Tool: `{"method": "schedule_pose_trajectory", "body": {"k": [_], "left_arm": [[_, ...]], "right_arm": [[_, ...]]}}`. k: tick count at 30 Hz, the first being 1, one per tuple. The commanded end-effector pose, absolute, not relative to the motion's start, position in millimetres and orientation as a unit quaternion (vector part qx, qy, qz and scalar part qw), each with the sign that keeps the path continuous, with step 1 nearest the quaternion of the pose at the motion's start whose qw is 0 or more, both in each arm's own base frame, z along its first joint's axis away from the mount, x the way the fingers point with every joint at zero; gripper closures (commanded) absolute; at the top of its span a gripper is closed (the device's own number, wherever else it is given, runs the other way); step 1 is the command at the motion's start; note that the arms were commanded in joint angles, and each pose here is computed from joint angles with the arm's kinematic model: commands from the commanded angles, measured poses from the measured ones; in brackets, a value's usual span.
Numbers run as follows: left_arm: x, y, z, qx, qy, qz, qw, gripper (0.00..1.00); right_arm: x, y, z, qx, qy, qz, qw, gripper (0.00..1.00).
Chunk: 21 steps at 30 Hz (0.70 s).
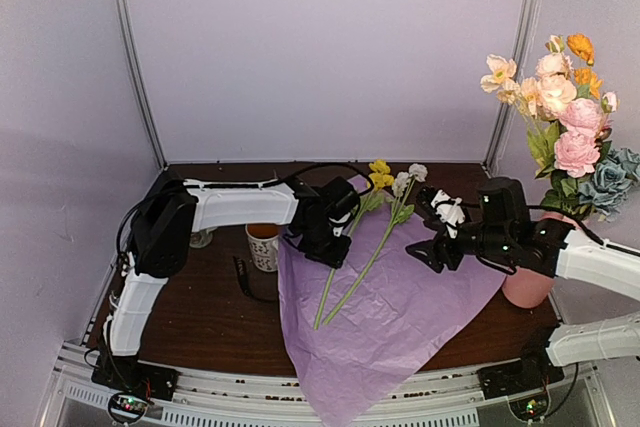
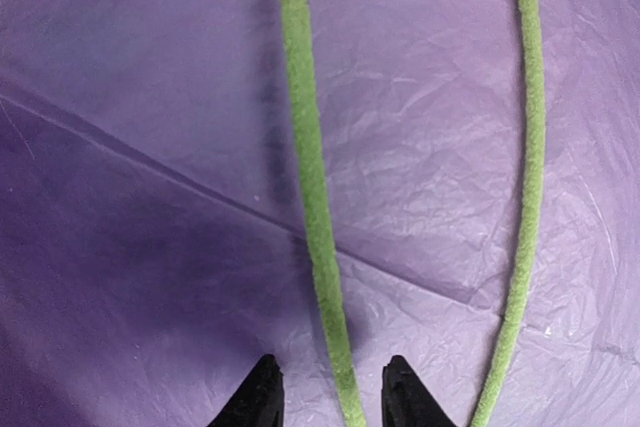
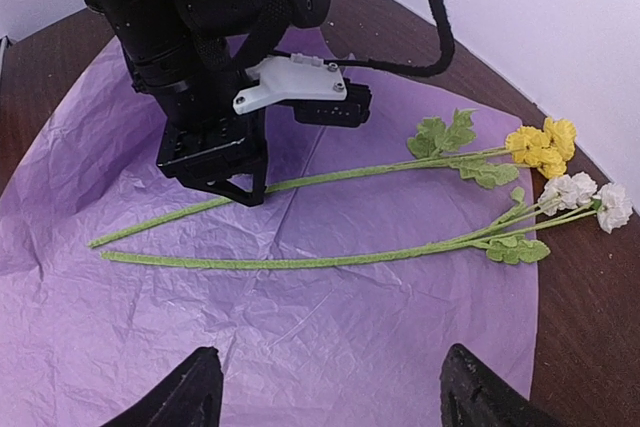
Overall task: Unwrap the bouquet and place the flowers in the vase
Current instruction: Pick up the fake flower from the flattened wrapping paper.
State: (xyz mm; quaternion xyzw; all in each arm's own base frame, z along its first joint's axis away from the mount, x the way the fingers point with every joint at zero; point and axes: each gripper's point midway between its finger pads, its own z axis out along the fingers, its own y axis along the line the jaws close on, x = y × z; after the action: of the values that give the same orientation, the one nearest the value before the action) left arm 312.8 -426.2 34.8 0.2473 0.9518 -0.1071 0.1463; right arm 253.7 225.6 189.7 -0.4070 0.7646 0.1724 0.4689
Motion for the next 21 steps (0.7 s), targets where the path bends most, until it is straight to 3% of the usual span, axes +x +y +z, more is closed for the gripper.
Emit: {"method": "schedule_pose_trajectory", "body": {"k": [1,13,21], "left_arm": [[312,-428,29,0.254,0.951,-0.101,0.141,0.65],[308,-426,17,0.259,0.952,-0.097,0.128,0.89],[307,-427,16,0.256,0.953,-0.098,0.126,1.0]], "right_arm": [[264,233,184,-0.412,0.761,0.17,0.472,0.25],[272,230,178,-0.408,0.771,0.149,0.466,0.22],[272,229,182,-0.41,0.766,0.147,0.472,0.21]]}}
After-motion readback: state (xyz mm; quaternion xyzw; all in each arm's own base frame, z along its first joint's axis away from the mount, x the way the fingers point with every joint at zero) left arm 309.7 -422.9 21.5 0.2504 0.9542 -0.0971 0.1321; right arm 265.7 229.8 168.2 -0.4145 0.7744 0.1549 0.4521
